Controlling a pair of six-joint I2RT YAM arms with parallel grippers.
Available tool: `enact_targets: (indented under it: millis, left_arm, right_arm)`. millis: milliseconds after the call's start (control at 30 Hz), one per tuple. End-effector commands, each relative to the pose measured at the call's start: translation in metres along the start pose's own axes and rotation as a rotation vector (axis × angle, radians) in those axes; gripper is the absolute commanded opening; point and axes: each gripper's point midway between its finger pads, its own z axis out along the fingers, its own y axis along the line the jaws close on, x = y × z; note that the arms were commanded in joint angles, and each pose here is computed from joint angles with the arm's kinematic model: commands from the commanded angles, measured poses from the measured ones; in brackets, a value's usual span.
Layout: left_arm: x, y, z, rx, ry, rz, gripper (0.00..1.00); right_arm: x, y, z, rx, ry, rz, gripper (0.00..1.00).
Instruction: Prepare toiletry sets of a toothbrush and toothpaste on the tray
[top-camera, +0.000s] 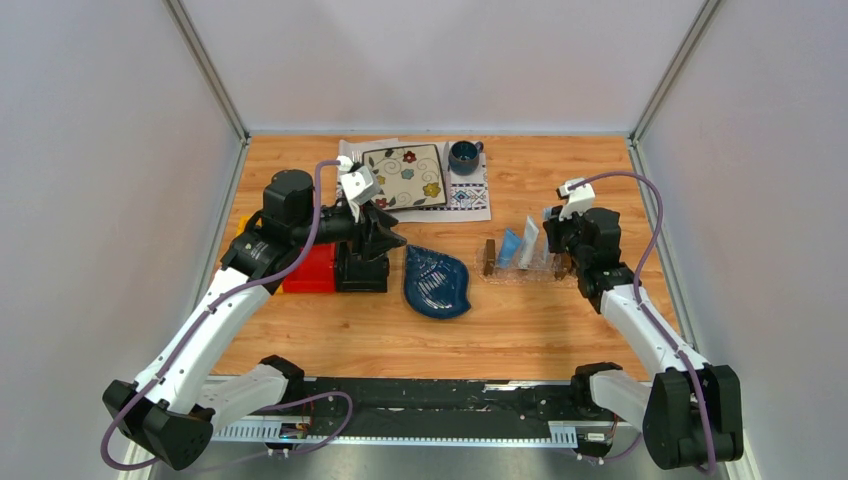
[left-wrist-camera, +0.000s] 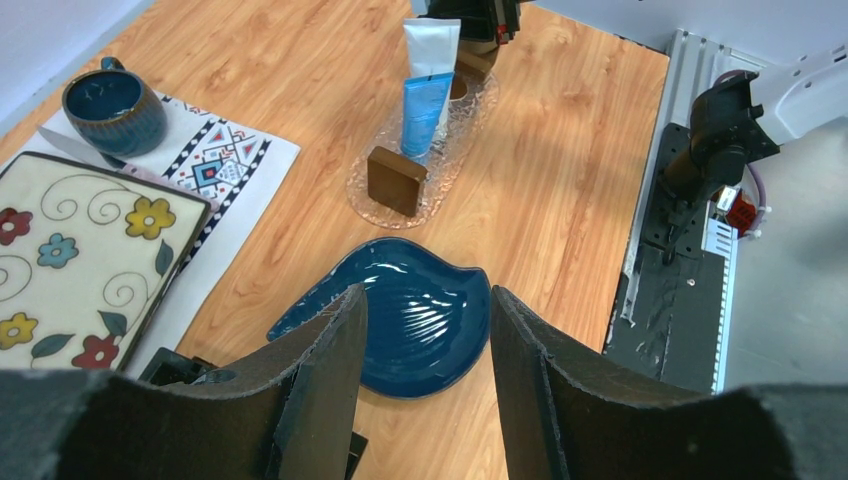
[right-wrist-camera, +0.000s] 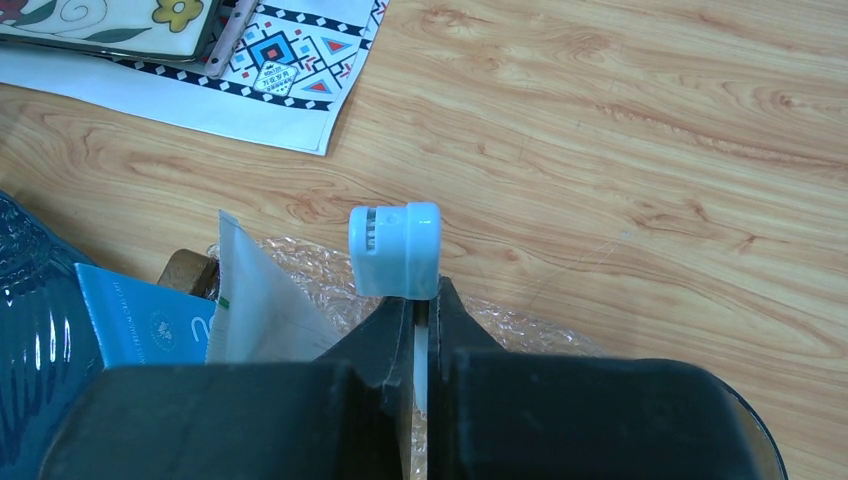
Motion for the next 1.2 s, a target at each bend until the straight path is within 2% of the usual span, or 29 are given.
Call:
enact_targets:
  millis: [0,433,867,1167]
  left_arm:
    - [-0.01,-0.002,-0.001,0.012,-0.037,0.035,0.56]
    - [-0.011,-0.004,-0.003,0.017,-0.037,0.04,0.56]
    - [-0.009,-0.004,-0.005,0.016,-0.028,0.045,0.56]
    - [-0.01,-0.006,-0.005,0.019,-0.03,0.048,0.56]
  right_arm:
    - [-0.02,-0.001,-0.003,-0.003,-0.087,-0.03,0.0]
    - [-0.015,-0.001,-0.002,-0.003,-0.082,-0.038,0.01]
    - [-0.008,-0.002,-0.001,0.003,-0.06,-0.041,0.09]
    - [-0.005,-0.002,0.0,0.002,-0.047,-0.034,0.2]
